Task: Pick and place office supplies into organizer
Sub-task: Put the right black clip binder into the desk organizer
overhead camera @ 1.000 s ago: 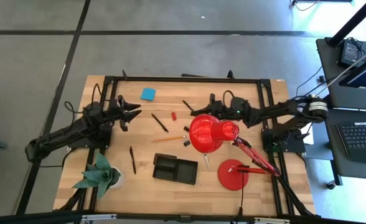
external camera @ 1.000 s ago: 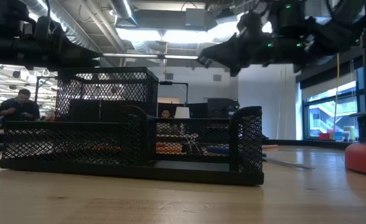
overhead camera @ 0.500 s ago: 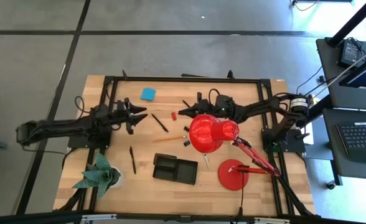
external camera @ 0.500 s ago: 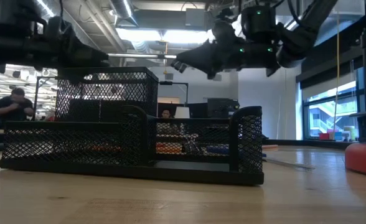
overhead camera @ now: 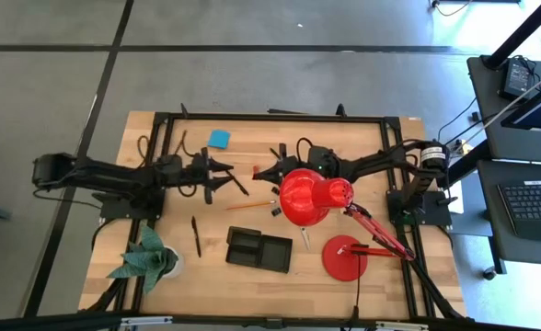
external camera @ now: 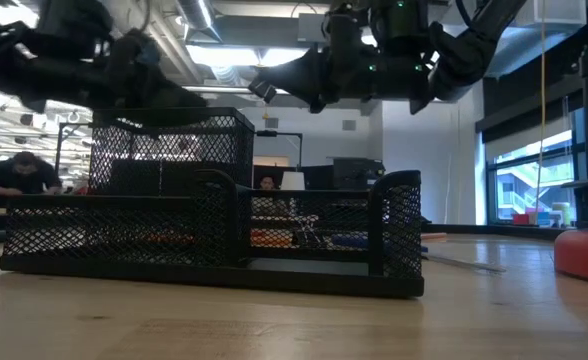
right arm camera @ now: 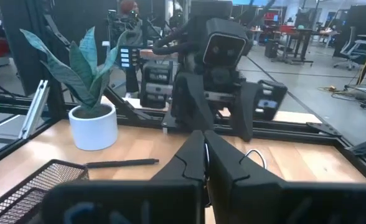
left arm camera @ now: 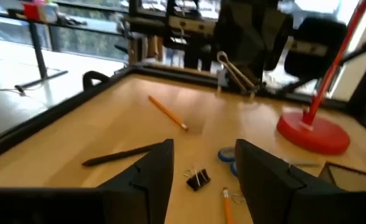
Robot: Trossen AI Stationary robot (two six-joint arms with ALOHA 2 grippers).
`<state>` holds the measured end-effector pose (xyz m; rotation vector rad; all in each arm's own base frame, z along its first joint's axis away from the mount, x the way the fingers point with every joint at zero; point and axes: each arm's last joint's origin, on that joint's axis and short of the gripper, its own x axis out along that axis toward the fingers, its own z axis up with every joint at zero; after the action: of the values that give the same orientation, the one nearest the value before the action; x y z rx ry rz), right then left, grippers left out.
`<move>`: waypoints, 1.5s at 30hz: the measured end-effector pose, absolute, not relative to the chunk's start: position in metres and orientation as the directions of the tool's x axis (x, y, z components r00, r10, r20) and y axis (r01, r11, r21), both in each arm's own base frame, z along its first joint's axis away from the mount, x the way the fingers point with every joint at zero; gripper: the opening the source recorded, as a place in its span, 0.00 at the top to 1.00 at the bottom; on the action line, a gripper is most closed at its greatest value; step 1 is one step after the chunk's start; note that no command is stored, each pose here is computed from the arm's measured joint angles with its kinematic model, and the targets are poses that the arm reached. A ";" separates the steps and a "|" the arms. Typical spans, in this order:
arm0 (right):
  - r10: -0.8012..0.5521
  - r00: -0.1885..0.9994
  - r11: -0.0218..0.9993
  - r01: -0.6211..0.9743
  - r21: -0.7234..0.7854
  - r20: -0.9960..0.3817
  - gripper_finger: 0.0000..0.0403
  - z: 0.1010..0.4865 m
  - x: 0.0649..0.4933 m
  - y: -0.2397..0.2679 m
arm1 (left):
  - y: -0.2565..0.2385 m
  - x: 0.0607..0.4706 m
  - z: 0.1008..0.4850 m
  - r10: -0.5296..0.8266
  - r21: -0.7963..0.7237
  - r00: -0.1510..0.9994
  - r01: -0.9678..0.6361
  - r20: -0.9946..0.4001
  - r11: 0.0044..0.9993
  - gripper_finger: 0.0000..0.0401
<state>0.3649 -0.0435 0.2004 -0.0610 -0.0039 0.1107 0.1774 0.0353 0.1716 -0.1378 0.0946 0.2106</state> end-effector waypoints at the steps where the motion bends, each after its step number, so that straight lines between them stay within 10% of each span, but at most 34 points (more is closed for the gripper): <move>1: 0.112 0.994 0.992 -0.112 -0.061 0.001 0.98 0.200 0.365 -0.043 | 0.035 0.183 0.172 0.194 -0.114 0.973 -0.208 -0.122 0.971 0.59; 18: 0.112 0.993 0.992 -0.113 -0.063 -0.029 0.98 0.197 0.365 -0.043 | 0.034 0.255 0.173 0.138 -0.124 0.963 -0.170 -0.232 0.978 0.59; 45: 0.031 0.996 0.994 -0.040 -0.103 -0.084 0.98 0.192 0.365 -0.044 | 0.035 0.260 0.181 0.143 -0.191 0.972 -0.179 -0.187 0.965 0.62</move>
<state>0.3648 -0.0440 0.1920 -0.1049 0.0828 0.0357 0.2599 0.0352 0.1813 -0.2086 0.1731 0.1635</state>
